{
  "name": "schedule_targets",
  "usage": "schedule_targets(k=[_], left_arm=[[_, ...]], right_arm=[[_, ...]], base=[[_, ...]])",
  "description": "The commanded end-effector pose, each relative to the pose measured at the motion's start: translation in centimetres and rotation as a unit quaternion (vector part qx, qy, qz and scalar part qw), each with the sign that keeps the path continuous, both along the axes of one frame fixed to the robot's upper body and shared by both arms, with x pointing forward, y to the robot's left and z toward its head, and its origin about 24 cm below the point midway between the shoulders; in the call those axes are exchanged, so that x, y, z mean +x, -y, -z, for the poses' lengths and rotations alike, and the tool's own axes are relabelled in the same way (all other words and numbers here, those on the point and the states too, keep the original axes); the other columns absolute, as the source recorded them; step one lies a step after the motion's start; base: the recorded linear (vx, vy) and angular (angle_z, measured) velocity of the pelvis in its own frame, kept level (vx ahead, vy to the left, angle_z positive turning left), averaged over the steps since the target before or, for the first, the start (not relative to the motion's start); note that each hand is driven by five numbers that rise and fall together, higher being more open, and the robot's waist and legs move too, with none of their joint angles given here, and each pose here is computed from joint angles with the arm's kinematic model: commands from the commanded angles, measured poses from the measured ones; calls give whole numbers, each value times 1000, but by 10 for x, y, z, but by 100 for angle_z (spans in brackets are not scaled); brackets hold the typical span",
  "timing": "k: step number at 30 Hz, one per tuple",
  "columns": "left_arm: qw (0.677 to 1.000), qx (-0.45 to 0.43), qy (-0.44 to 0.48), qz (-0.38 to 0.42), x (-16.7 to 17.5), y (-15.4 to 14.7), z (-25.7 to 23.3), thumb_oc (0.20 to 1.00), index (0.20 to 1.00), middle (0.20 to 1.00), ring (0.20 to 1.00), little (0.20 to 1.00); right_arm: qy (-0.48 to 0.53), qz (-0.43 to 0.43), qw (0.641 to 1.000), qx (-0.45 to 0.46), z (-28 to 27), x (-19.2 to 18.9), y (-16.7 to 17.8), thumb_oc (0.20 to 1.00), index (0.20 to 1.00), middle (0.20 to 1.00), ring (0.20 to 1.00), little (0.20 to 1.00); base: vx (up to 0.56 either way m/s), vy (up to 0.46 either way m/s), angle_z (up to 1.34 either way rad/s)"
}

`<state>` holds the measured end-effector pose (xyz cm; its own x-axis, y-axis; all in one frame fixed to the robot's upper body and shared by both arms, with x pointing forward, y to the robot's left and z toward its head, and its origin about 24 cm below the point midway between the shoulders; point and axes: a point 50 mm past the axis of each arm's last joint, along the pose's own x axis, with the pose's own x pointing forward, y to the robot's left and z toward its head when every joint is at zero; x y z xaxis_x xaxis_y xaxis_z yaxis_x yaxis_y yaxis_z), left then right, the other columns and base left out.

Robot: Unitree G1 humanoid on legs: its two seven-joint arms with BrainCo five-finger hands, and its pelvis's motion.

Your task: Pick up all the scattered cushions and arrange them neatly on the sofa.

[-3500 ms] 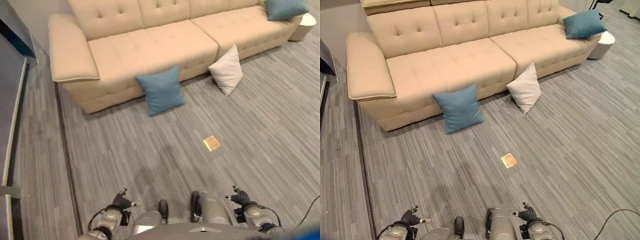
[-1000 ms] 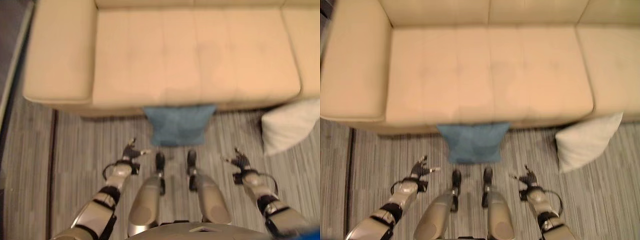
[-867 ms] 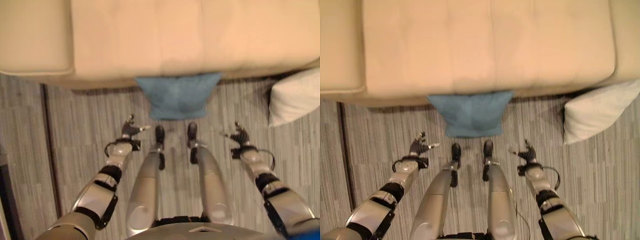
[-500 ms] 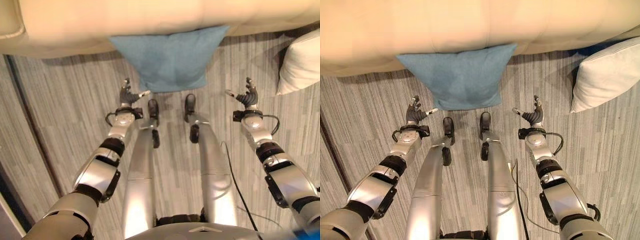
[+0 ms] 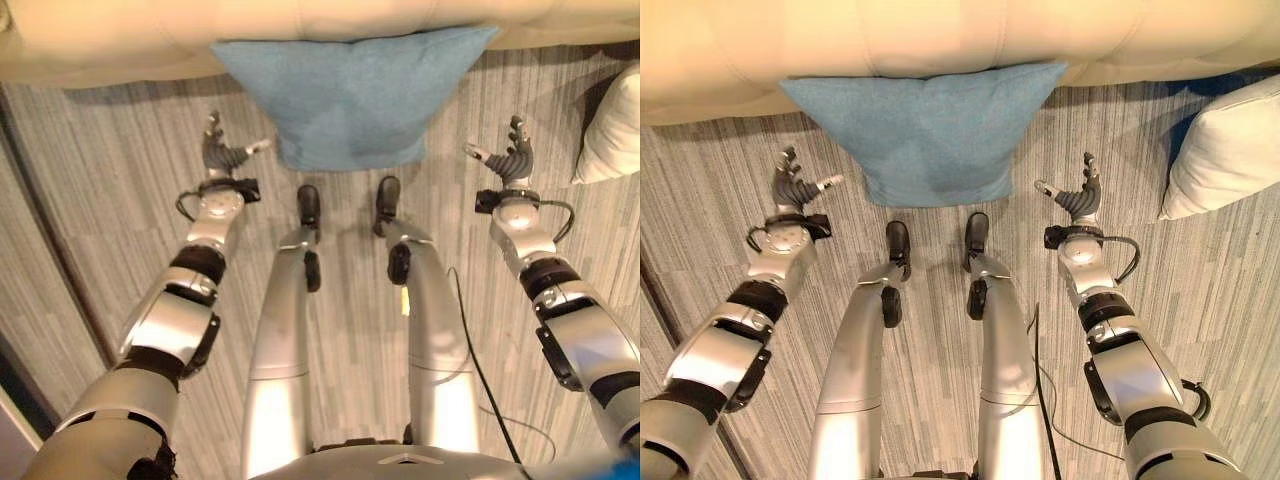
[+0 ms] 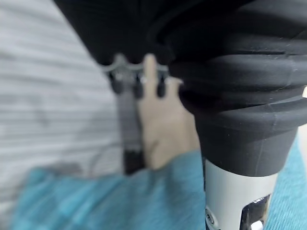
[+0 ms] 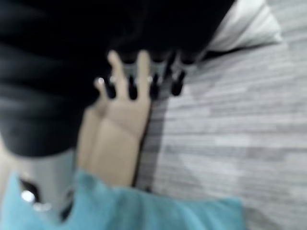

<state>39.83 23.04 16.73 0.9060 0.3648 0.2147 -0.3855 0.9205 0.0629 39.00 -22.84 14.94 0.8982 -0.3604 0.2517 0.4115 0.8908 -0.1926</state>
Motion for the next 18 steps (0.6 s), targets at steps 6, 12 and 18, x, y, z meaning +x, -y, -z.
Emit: schedule_targets(k=[6,12,18], left_arm=[[997,-22,63,32,4,9,-33,1000,1000,1000,1000,1000],[994,-21,89,64,11,35,-56,1000,1000,1000,1000,1000],[988,-13,111,109,14,75,-74,1000,1000,1000,1000,1000]], right_arm=[[71,-15,997,0,-40,1,6,1000,1000,1000,1000,1000],[113,-53,992,22,-69,8,-12,1000,1000,1000,1000,1000],[145,-108,984,-1,-99,14,-49,1000,1000,1000,1000,1000]], base=[[12,4,-1],[10,-7,-3],[16,-40,1]])
